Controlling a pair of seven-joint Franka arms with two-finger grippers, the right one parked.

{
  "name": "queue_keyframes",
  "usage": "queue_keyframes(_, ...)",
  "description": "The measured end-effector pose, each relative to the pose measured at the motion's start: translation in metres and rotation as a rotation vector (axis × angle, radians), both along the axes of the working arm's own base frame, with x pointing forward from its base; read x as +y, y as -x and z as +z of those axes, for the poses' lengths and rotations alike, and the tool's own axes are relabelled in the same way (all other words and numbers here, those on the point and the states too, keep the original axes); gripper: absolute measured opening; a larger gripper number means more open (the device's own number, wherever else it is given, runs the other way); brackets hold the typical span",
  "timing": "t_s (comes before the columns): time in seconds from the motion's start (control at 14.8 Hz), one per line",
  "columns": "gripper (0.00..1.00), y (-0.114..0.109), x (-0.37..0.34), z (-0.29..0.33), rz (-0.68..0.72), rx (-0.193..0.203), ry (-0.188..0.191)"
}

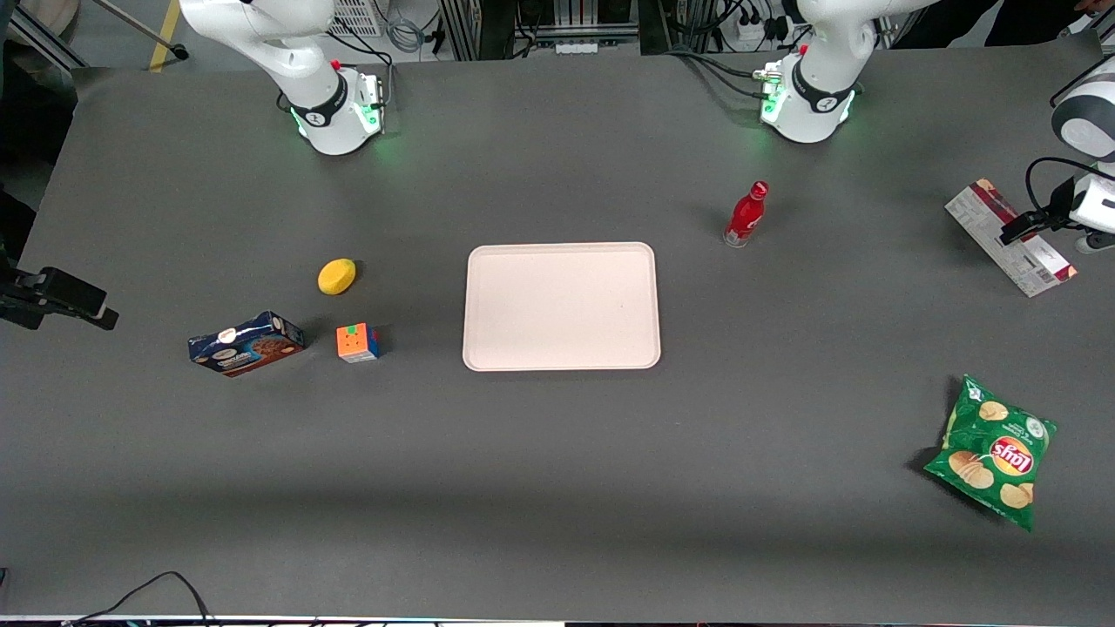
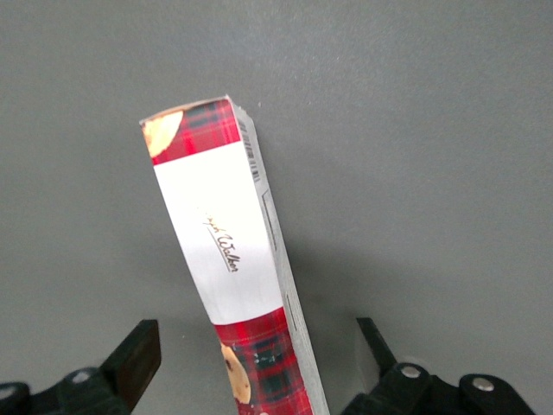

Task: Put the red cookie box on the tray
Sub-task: 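Lift the cookie box upright with the left gripper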

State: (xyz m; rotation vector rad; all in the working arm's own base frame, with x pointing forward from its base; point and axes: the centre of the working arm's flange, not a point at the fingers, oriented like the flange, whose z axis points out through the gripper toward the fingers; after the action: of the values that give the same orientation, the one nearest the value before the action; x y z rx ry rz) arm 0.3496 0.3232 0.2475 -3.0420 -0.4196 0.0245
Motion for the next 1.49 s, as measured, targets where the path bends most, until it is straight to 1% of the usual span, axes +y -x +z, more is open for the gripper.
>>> queue_keyframes(0.27, 1.00, 0.006, 0.005, -0.012, 0.019, 0.007, 0.009)
queue_keyframes(0.47, 1.00, 0.014, 0.011, -0.025, 0.025, 0.014, 0.030)
queue_keyframes(0.68, 1.00, 0.020, 0.013, -0.038, 0.027, 0.010, 0.061)
queue_keyframes(0.88, 0.99, 0.022, 0.013, -0.044, 0.024, 0.011, 0.066)
queue_keyframes(0.95, 0.93, 0.021, 0.013, -0.045, 0.024, 0.012, 0.066)
queue_keyframes(1.01, 0.82, 0.021, 0.013, -0.045, 0.023, 0.013, 0.066)
queue_keyframes(1.08, 0.68, 0.021, 0.012, -0.046, 0.021, 0.014, 0.067)
queue_keyframes(1.22, 0.48, 0.019, 0.011, -0.046, 0.015, 0.014, 0.067)
queue_keyframes(1.35, 0.27, 0.012, 0.010, -0.043, 0.000, 0.008, 0.061)
queue_keyframes(1.42, 0.25, 0.005, 0.010, -0.041, -0.013, 0.002, 0.056)
queue_keyframes(1.49, 0.25, -0.003, 0.009, -0.039, -0.030, -0.004, 0.050)
